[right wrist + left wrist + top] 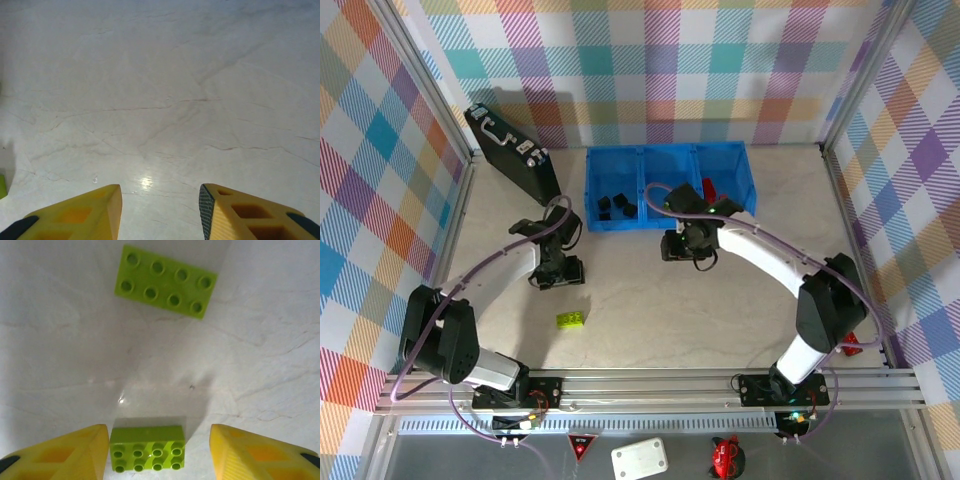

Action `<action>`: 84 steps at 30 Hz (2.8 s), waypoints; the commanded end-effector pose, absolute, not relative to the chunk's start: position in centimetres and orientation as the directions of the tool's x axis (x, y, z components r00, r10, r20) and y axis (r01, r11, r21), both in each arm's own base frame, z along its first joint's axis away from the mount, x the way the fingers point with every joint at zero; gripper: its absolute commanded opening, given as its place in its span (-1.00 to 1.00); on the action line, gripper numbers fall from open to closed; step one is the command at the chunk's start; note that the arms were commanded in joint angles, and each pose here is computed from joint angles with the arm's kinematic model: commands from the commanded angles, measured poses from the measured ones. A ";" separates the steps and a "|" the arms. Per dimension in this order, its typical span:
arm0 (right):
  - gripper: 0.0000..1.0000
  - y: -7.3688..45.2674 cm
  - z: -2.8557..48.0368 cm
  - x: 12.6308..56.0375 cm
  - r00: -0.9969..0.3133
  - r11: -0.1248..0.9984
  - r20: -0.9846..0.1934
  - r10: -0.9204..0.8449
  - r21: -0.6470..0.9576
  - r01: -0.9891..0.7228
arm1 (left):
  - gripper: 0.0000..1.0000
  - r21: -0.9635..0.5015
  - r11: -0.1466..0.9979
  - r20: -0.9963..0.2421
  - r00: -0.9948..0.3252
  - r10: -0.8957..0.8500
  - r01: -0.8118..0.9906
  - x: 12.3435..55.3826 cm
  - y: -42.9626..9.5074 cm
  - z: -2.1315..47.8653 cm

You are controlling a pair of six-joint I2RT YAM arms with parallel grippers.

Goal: Sort the legos into containers by color
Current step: Pick up the lego from the bottom-left of the table.

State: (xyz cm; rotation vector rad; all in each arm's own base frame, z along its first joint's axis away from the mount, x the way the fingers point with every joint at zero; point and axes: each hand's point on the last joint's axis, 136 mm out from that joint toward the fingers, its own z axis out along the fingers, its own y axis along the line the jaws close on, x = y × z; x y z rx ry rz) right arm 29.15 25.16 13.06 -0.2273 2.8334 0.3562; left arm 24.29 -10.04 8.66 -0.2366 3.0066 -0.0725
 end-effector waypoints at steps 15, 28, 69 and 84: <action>-0.08 30.0 12.9 28.9 -0.935 0.934 -0.293 -0.201 0.231 -0.274 | 0.81 -0.090 0.962 -0.044 -0.964 -0.263 -0.258 17.4 -10.9 4.7; -0.08 29.9 12.5 28.5 -0.933 0.935 -0.289 -0.215 0.215 -0.282 | 0.64 -0.068 0.960 -0.024 -0.962 -0.274 -0.272 16.3 -10.4 2.2; -0.06 28.8 16.1 24.8 -0.934 0.866 -0.254 -0.252 0.371 -0.335 | 0.09 -0.238 0.954 -0.370 -0.925 0.086 0.184 23.8 -16.3 13.7; -0.03 18.6 17.5 24.2 -0.953 0.942 -0.302 -0.039 0.306 -0.136 | 0.08 -0.279 0.924 -0.440 -0.890 0.120 0.263 34.0 -24.3 18.8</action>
